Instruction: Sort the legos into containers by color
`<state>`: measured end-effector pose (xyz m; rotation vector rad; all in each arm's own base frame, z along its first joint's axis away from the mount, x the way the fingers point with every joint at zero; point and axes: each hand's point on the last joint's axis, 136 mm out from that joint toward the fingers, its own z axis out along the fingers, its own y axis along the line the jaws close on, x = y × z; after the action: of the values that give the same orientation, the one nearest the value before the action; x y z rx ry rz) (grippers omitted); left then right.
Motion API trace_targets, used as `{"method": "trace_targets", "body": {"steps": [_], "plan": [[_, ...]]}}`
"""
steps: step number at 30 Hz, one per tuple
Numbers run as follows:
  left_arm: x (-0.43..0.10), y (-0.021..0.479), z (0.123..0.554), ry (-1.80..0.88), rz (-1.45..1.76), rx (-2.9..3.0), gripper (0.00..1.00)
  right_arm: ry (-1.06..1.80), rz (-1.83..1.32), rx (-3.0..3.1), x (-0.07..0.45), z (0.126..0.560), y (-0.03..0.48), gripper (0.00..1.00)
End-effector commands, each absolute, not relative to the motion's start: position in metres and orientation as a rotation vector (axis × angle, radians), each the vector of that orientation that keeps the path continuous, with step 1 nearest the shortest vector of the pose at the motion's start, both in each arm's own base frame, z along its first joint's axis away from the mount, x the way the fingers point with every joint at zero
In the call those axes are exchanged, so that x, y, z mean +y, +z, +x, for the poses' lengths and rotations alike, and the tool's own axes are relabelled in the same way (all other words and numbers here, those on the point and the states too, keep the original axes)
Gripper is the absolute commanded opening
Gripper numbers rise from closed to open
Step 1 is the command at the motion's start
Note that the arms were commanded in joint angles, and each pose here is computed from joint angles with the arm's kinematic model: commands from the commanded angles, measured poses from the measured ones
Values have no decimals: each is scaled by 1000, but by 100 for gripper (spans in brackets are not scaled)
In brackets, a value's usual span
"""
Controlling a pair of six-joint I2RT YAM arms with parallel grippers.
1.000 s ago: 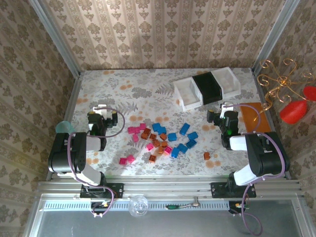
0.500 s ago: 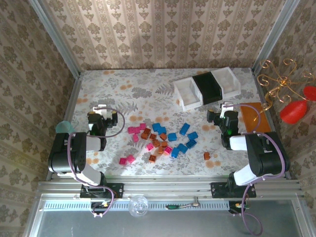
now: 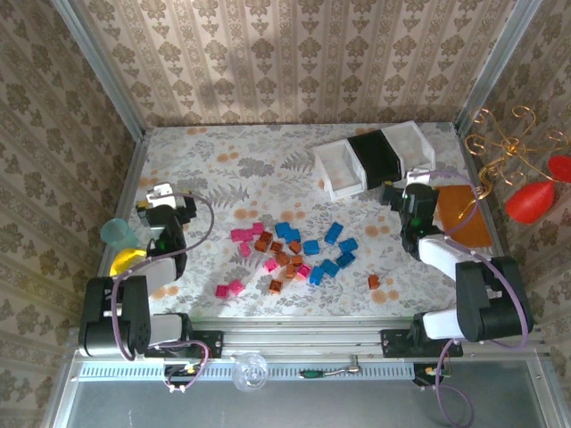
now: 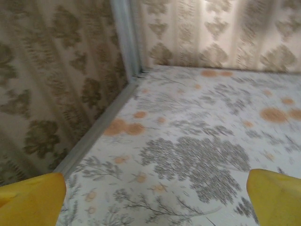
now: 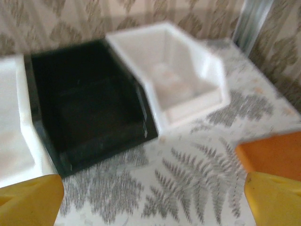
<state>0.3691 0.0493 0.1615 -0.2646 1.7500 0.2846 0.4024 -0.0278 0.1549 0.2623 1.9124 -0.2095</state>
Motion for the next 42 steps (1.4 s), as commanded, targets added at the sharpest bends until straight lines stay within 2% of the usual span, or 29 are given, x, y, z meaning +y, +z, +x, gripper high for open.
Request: {"method": "trace_targets", "body": {"steps": [1, 5, 7, 11, 16, 22, 25, 33, 38, 42], "plan": [[91, 178, 348, 321, -651, 1633, 100, -303, 457, 1952, -46, 391, 163, 100], [120, 167, 305, 112, -1110, 1413, 100, -153, 831, 2007, -47, 382, 160, 100], [126, 159, 298, -52, -1218, 1381, 100, 60, 689, 2078, -15, 404, 159, 100], [112, 165, 321, -279, -1132, 1475, 100, 248, 557, 2125, 22, 424, 156, 100], [83, 191, 346, -476, -955, 1505, 100, 208, 360, 2287, 51, 448, 148, 100], [67, 225, 338, -589, -896, 1452, 100, 138, 332, 2414, 53, 481, 121, 98], [42, 243, 337, -617, -777, 1550, 99, 128, 325, 2461, 57, 495, 110, 93], [-25, 234, 310, -774, -575, 1741, 82, 103, 299, 2572, 74, 514, 79, 76], [-58, 213, 282, -778, -470, 1852, 81, 125, 257, 2579, 93, 517, 72, 64], [-70, 206, 263, -785, -423, 1870, 81, 152, 198, 2576, 118, 515, 73, 47]]}}
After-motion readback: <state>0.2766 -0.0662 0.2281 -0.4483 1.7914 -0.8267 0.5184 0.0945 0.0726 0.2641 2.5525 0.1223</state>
